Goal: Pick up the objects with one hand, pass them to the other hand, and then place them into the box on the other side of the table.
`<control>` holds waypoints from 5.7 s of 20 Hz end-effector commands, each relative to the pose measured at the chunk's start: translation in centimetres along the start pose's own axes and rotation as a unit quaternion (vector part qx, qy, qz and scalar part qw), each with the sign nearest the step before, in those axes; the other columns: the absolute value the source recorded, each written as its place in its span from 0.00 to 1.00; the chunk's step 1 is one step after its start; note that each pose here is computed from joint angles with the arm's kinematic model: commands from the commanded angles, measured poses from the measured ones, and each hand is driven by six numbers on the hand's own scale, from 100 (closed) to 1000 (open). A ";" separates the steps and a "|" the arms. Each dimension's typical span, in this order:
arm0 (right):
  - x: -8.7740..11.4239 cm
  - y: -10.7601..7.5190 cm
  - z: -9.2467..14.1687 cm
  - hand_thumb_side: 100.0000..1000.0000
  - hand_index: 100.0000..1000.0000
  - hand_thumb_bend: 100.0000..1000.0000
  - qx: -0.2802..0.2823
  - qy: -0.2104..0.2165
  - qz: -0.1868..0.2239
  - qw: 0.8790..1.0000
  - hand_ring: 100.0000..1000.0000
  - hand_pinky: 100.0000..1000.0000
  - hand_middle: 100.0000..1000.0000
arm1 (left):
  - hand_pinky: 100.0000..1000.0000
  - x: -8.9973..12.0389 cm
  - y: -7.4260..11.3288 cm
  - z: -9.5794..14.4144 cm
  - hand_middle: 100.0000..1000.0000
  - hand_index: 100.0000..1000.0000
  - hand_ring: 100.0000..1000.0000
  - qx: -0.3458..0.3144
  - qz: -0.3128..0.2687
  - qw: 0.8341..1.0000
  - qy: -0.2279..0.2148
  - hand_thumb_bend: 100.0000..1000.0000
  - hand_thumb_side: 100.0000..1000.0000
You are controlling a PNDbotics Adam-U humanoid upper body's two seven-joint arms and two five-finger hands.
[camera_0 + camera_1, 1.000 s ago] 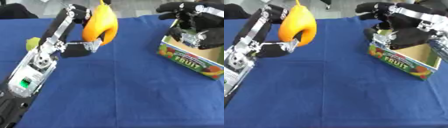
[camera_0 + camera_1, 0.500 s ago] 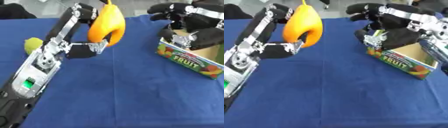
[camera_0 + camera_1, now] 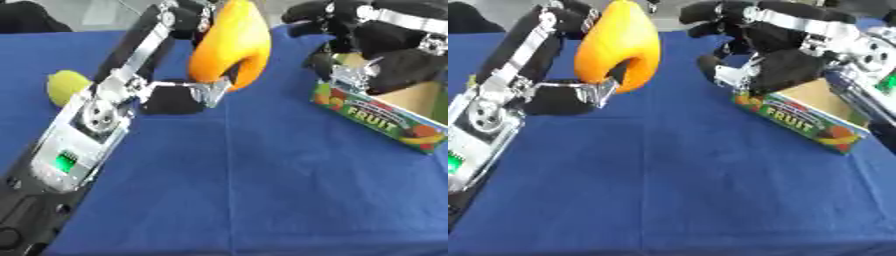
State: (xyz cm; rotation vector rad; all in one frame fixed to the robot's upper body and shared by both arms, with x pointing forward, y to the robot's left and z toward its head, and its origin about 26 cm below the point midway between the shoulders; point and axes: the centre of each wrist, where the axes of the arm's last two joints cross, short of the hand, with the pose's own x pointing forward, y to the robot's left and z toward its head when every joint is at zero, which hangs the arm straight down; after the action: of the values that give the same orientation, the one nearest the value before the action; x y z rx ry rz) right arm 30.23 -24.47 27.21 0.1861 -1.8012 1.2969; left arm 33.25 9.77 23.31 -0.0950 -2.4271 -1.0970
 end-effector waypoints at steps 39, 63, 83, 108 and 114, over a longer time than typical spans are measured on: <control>0.7 -0.9 0.8 0.14 1.00 0.18 -0.012 0.023 0.005 1.000 1.00 0.76 1.00 | 0.28 2.1 -0.4 -1.5 0.24 0.27 0.31 -0.041 0.016 0.997 -0.060 0.00 0.00; 1.0 -0.9 0.3 0.16 1.00 0.19 0.019 0.015 -0.002 1.000 1.00 0.77 1.00 | 0.30 2.0 -2.0 -3.5 0.25 0.28 0.32 -0.068 0.016 0.993 -0.093 0.00 0.00; 0.8 -1.0 0.7 0.00 1.00 0.26 0.044 0.033 0.002 0.999 1.00 0.77 1.00 | 0.30 -0.7 -2.0 -2.7 0.25 0.28 0.32 -0.057 -0.016 0.997 -0.045 0.00 0.00; 0.9 -1.1 0.7 0.00 1.00 0.29 0.041 0.034 -0.031 0.998 1.00 0.77 1.00 | 0.30 -1.1 -2.9 -3.0 0.25 0.28 0.32 -0.055 -0.023 0.997 -0.054 0.00 0.00; 1.0 -1.1 0.7 0.00 1.00 0.27 0.015 0.041 -0.034 0.998 1.00 0.77 1.00 | 0.30 -0.6 -3.0 -3.1 0.25 0.28 0.32 -0.065 -0.019 0.996 -0.065 0.00 0.00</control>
State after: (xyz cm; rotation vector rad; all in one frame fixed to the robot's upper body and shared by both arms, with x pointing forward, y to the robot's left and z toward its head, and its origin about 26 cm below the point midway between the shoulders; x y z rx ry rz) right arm 30.21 -24.97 27.49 0.2414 -1.6618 1.2632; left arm 34.70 5.78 21.60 -0.1528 -2.4395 -1.2961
